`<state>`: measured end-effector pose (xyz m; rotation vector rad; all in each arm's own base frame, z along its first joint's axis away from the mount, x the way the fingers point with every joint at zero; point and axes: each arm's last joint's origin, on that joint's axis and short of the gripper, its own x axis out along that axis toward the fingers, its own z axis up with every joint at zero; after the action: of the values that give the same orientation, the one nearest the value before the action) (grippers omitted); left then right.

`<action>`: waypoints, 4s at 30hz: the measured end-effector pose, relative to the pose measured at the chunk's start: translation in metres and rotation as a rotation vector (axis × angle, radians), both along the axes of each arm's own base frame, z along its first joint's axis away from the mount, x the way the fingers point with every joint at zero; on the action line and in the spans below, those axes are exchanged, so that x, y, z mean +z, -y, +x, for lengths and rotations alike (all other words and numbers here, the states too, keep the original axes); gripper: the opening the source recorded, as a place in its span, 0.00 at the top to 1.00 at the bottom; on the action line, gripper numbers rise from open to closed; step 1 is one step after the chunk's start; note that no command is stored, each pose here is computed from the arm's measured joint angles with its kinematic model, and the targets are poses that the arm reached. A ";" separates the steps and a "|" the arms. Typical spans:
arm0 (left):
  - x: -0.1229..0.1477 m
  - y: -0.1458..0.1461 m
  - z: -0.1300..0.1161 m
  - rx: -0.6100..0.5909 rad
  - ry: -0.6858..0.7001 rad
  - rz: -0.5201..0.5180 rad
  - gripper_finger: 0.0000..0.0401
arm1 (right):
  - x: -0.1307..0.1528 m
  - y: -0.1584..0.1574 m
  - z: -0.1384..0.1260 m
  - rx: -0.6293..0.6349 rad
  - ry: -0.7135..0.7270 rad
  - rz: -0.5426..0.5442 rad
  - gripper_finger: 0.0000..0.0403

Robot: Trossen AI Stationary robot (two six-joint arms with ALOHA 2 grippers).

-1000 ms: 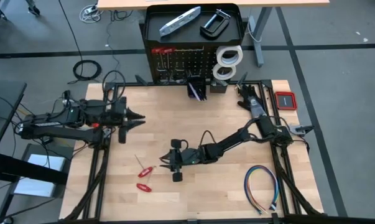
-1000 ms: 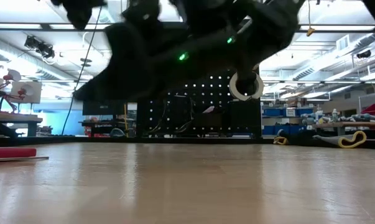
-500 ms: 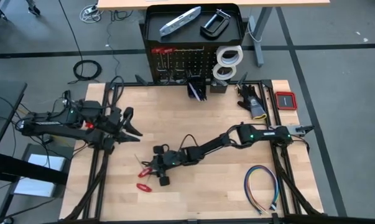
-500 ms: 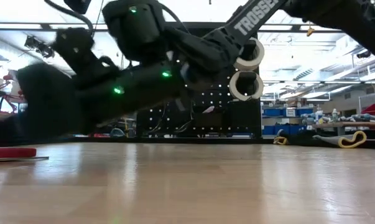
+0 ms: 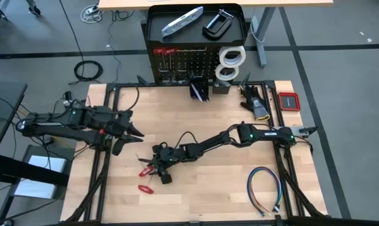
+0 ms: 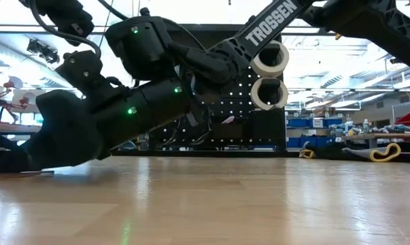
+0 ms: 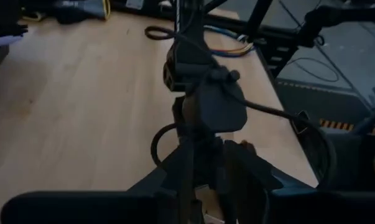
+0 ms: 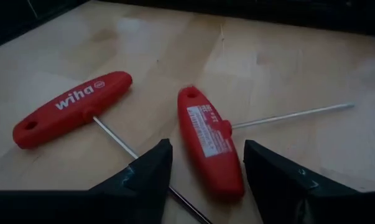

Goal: Hang tools onto peg board
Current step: Hang the red allen wrench on the peg board

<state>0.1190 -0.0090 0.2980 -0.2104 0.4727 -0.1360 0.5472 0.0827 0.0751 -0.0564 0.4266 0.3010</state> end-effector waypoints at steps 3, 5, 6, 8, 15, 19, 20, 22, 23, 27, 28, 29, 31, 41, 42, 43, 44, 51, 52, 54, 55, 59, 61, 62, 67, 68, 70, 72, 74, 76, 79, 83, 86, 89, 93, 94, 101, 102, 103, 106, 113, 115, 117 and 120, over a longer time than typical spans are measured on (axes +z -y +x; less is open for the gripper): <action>-0.003 0.000 0.001 0.005 -0.037 0.009 0.76 | 0.000 0.000 0.000 -0.010 -0.001 -0.007 0.50; -0.006 0.000 0.004 0.008 -0.068 0.013 0.76 | 0.000 0.001 0.000 -0.021 0.006 -0.017 0.51; -0.008 0.000 0.005 0.010 -0.082 0.016 0.76 | 0.001 0.001 0.000 -0.023 0.010 -0.019 0.51; -0.011 0.000 0.008 0.007 -0.107 0.040 0.76 | 0.001 0.005 0.001 -0.039 0.013 -0.029 0.52; -0.016 -0.003 0.018 0.047 -0.146 0.159 0.76 | 0.000 0.012 0.002 -0.067 0.008 -0.017 0.53; -0.020 -0.003 0.021 0.053 -0.178 0.165 0.76 | -0.001 0.017 0.002 -0.088 -0.013 -0.035 0.53; -0.021 -0.003 0.021 0.054 -0.190 0.161 0.76 | -0.001 0.020 0.002 -0.085 -0.015 -0.025 0.53; -0.022 -0.003 0.020 0.059 -0.216 0.145 0.76 | 0.000 0.026 0.003 -0.053 -0.001 -0.004 0.53; -0.024 -0.003 0.019 0.058 -0.235 0.140 0.76 | 0.000 0.029 0.004 -0.024 0.013 0.009 0.53; -0.026 -0.002 0.016 0.047 -0.266 0.133 0.76 | 0.002 0.037 0.005 0.028 0.033 0.035 0.53; -0.026 -0.002 0.016 0.047 -0.271 0.132 0.76 | 0.003 0.039 0.006 0.026 0.025 0.036 0.53; -0.026 -0.002 0.016 0.049 -0.271 0.128 0.76 | 0.003 0.040 0.006 0.028 0.010 0.036 0.53; -0.026 -0.002 0.016 0.048 -0.269 0.129 0.76 | 0.005 0.042 0.007 0.043 0.004 0.036 0.53; -0.024 -0.002 0.018 0.048 -0.237 0.131 0.76 | 0.016 0.040 0.012 0.101 0.032 0.006 0.53; -0.023 -0.002 0.019 0.048 -0.225 0.130 0.76 | 0.016 0.041 0.012 0.101 0.033 0.008 0.53; -0.022 -0.002 0.020 0.049 -0.209 0.129 0.76 | 0.016 0.041 0.012 0.105 0.034 0.010 0.53; -0.021 -0.002 0.021 0.049 -0.193 0.131 0.76 | 0.016 0.041 0.012 0.109 0.034 0.013 0.53; -0.015 -0.002 0.025 0.038 -0.123 0.150 0.76 | 0.012 0.039 0.015 0.112 0.046 0.021 0.53; -0.016 -0.002 0.025 0.037 -0.125 0.149 0.76 | 0.010 0.039 0.016 0.106 0.036 0.038 0.54; -0.018 -0.002 0.023 0.030 -0.154 0.123 0.76 | -0.001 0.039 0.019 0.107 0.008 0.052 0.54; -0.019 -0.001 0.022 0.021 -0.175 0.109 0.76 | -0.004 0.039 0.021 0.103 0.017 0.049 0.54; -0.028 0.000 0.014 0.021 -0.316 0.014 0.76 | -0.006 0.039 0.027 0.082 0.026 0.039 0.54; -0.033 0.001 0.009 0.037 -0.396 -0.035 0.76 | -0.005 0.040 0.028 0.072 0.009 0.050 0.55; -0.035 0.001 0.007 0.047 -0.430 -0.058 0.76 | -0.005 0.042 0.029 0.063 0.010 0.046 0.55; -0.043 0.003 -0.002 0.115 -0.562 -0.140 0.76 | -0.007 0.042 0.030 0.058 0.016 0.047 0.58; -0.046 0.003 -0.003 0.125 -0.585 -0.154 0.76 | -0.007 0.042 0.030 0.053 0.016 0.044 0.58; -0.055 0.005 -0.006 0.130 -0.638 -0.188 0.76 | -0.008 0.042 0.030 0.049 0.015 0.042 0.59; -0.063 0.008 -0.006 0.120 -0.669 -0.226 0.76 | -0.008 0.042 0.030 0.046 0.017 0.041 0.61; -0.073 0.010 -0.007 0.110 -0.718 -0.256 0.76 | -0.008 0.042 0.030 0.041 0.024 0.038 0.64; -0.084 0.012 -0.008 0.104 -0.762 -0.286 0.76 | -0.008 0.042 0.031 0.027 0.030 0.031 0.68; -0.098 0.015 -0.011 0.110 -0.830 -0.320 0.76 | -0.008 0.043 0.031 0.017 0.030 0.031 0.75; -0.115 0.017 -0.014 0.123 -0.883 -0.355 0.76 | -0.008 0.043 0.031 0.015 0.030 0.032 0.78; -0.124 0.018 -0.016 0.130 -0.899 -0.354 0.76 | -0.008 0.043 0.031 0.015 0.030 0.031 0.77; -0.126 0.017 -0.016 0.149 -0.893 -0.328 0.76 | -0.006 0.043 0.031 0.014 0.029 0.030 0.77; -0.125 0.017 -0.015 0.140 -0.861 -0.277 0.76 | 0.001 0.043 0.030 0.012 0.019 0.023 0.79; -0.125 0.017 -0.014 0.143 -0.844 -0.258 0.76 | 0.002 0.044 0.030 0.012 0.020 0.022 0.79; -0.124 0.019 -0.009 0.153 -0.771 -0.173 0.76 | 0.018 0.044 0.024 0.033 -0.077 -0.022 0.81; -0.124 0.020 -0.009 0.150 -0.765 -0.159 0.76 | 0.022 0.044 0.022 0.036 -0.103 -0.029 0.82; -0.125 0.020 -0.009 0.147 -0.762 -0.133 0.76 | 0.025 0.044 0.020 0.040 -0.130 -0.034 0.83; -0.126 0.023 -0.006 0.118 -0.745 -0.092 0.76 | 0.039 0.042 0.012 0.056 -0.218 -0.052 0.84; -0.126 0.038 0.018 0.016 -0.596 -0.040 0.76 | 0.093 0.013 -0.023 0.160 -0.417 -0.178 0.83; -0.128 0.041 0.025 -0.021 -0.550 0.018 0.76 | 0.108 0.002 -0.037 0.156 -0.482 -0.234 0.83; -0.130 0.044 0.032 -0.063 -0.506 0.103 0.76 | 0.124 -0.008 -0.049 0.132 -0.522 -0.293 0.82; -0.131 0.048 0.042 -0.133 -0.424 0.218 0.76 | 0.143 -0.026 -0.064 0.090 -0.547 -0.354 0.82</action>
<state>0.1613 -0.0573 0.1666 0.0098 0.9194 -0.1693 0.4833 0.1084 0.2180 -0.3451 1.0199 0.3252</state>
